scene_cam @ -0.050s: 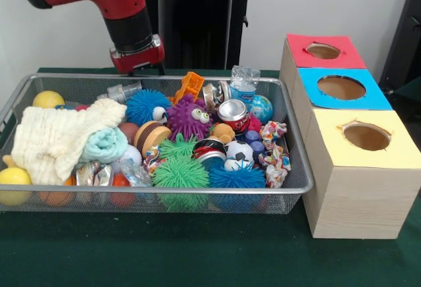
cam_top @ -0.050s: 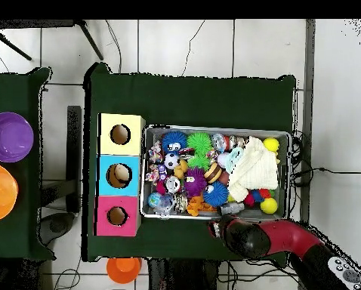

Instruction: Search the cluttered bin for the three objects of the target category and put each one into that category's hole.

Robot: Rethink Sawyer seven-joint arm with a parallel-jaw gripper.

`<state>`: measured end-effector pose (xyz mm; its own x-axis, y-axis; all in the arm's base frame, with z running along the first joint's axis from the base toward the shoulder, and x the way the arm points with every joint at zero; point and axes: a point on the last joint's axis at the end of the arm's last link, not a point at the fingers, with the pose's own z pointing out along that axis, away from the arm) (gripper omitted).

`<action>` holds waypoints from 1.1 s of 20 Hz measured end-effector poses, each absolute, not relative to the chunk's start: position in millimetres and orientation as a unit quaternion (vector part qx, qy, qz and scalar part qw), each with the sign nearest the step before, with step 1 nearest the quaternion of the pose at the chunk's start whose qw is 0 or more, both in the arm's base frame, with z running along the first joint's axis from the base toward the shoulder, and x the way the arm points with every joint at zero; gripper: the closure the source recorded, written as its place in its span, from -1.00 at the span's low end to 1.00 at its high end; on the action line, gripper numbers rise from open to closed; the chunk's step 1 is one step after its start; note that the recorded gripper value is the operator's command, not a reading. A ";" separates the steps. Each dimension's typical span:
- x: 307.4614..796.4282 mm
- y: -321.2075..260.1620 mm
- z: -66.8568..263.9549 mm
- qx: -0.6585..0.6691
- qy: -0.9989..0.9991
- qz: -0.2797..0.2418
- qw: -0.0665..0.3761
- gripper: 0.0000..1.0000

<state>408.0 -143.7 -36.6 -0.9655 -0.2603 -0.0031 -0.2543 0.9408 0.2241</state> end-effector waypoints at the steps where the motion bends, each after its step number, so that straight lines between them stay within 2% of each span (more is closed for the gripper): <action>1: 407.9 -144.4 -37.1 0.131 -0.985 -0.114 0.012 -1.00; 8: 407.7 -146.7 -31.4 0.141 -0.983 -0.115 0.037 -1.00; 22: 398.5 -164.5 5.8 0.161 -0.979 -0.073 0.102 -1.00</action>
